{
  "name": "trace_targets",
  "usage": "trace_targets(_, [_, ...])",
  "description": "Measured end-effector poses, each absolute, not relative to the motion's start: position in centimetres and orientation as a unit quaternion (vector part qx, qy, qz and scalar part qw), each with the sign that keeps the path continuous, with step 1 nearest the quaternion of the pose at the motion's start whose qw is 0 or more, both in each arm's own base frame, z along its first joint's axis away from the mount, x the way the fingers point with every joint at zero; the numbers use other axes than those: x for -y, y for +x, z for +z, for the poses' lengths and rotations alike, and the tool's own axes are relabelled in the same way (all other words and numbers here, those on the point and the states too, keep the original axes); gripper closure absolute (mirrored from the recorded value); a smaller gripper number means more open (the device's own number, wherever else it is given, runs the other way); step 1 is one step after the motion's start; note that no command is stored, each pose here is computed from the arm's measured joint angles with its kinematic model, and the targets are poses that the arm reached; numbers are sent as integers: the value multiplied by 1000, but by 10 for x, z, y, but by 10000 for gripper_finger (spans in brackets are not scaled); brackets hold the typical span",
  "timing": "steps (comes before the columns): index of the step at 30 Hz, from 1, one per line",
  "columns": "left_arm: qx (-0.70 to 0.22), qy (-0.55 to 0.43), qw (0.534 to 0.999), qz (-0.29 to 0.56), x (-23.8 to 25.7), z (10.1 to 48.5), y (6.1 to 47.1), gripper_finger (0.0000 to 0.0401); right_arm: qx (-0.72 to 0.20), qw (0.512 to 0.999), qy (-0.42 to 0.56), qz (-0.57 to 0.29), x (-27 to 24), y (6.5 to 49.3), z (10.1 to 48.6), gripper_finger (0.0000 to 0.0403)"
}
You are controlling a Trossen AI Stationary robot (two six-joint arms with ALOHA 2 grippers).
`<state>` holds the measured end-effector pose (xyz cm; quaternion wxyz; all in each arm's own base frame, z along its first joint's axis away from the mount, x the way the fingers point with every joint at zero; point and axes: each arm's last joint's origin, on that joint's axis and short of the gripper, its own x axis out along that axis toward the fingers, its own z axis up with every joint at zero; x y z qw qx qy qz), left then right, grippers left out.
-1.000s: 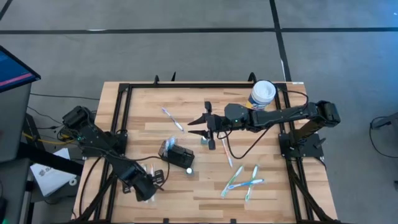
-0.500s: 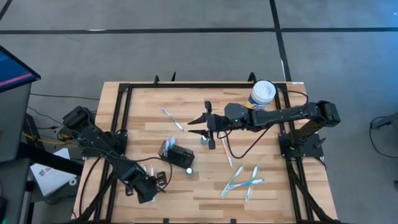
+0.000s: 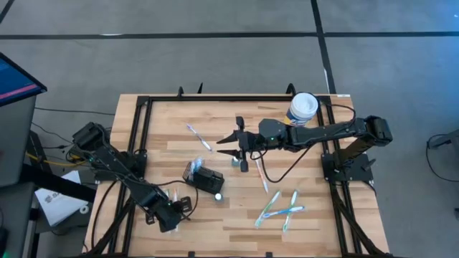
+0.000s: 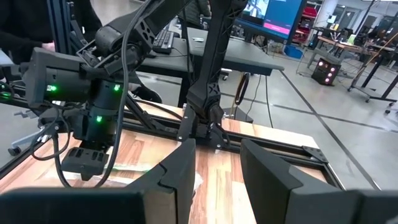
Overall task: Pick & Place toothbrushing station
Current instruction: Put the left orange toothbrush into the right compartment of the wire organizer
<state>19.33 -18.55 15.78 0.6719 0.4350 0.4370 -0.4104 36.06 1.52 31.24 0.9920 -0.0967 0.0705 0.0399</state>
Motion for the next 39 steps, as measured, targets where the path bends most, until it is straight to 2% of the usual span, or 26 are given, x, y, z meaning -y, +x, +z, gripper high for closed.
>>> trace_targets(10, [-437, 431, 671, -416, 186, 157, 193, 281, -70, 992, -97, 47, -20, 360, 312, 285])
trace_targets(14, [-453, 426, 657, -427, 180, 146, 186, 285, -75, 991, -98, 47, -20, 360, 312, 285])
trace_targets(31, [-421, 418, 682, -429, 176, 131, 182, 286, -77, 990, -105, 47, -20, 360, 311, 285])
trace_targets(35, [-416, 417, 685, -429, 177, 131, 182, 305, -77, 990, -105, 47, -20, 360, 311, 285])
trace_targets(39, [-411, 416, 689, -428, 177, 131, 183, 346, -77, 990, -105, 47, -20, 360, 311, 285])
